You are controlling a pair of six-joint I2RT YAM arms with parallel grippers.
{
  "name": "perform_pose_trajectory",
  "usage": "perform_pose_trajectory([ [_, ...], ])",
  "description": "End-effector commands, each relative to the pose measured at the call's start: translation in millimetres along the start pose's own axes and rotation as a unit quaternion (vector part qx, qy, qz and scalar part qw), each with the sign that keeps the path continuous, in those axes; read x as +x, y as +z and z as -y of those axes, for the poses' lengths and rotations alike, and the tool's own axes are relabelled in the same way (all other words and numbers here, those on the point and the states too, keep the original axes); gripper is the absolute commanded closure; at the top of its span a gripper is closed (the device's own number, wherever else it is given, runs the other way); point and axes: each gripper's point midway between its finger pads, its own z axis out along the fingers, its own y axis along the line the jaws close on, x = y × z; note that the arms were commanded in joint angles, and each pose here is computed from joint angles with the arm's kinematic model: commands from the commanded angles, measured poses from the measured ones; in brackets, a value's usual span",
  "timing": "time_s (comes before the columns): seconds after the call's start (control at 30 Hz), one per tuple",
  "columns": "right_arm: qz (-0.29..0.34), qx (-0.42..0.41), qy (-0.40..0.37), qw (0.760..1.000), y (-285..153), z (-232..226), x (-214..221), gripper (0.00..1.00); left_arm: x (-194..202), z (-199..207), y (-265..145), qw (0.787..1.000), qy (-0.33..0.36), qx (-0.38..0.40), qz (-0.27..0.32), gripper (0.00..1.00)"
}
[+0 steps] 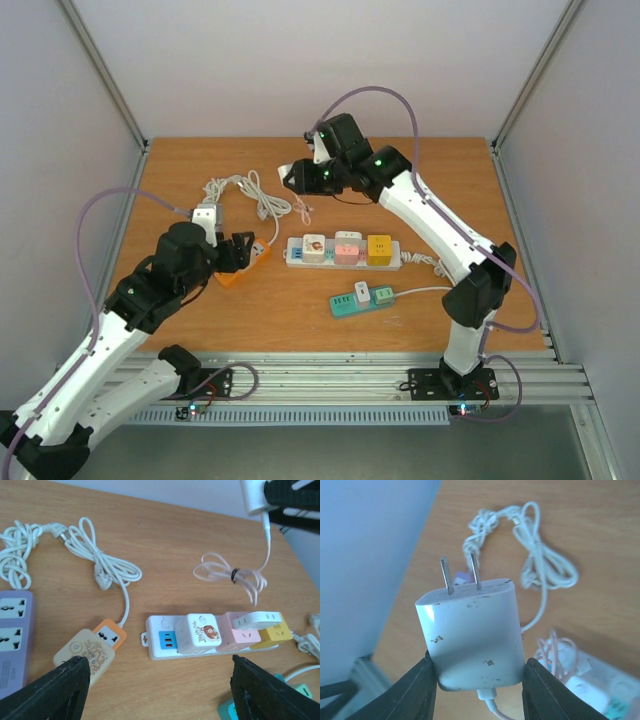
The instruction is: Insert the plug
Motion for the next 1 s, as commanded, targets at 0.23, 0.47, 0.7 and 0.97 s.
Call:
perform_pose_trajectory([
  [0.23, 0.019, -0.137, 0.202, 0.970, -21, -76, 26, 0.65, -38, 71, -19, 0.974, 0.045, 0.197, 0.102, 0.27],
  [0.47, 0.030, -0.166, 0.340, 0.925, -23, -73, 39, 0.67, -49, 71, -12, 0.968, 0.043, 0.197, 0.152, 0.29],
  [0.7, 0.019, -0.203, 0.397, 0.895, -22, -82, 45, 0.69, -59, 78, -10, 0.958, 0.008, 0.221, 0.183, 0.34],
  [0.97, 0.006, -0.245, 0.414, 0.877, -26, -96, 45, 0.68, -63, 82, 4, 0.958, -0.013, 0.222, 0.179, 0.43],
])
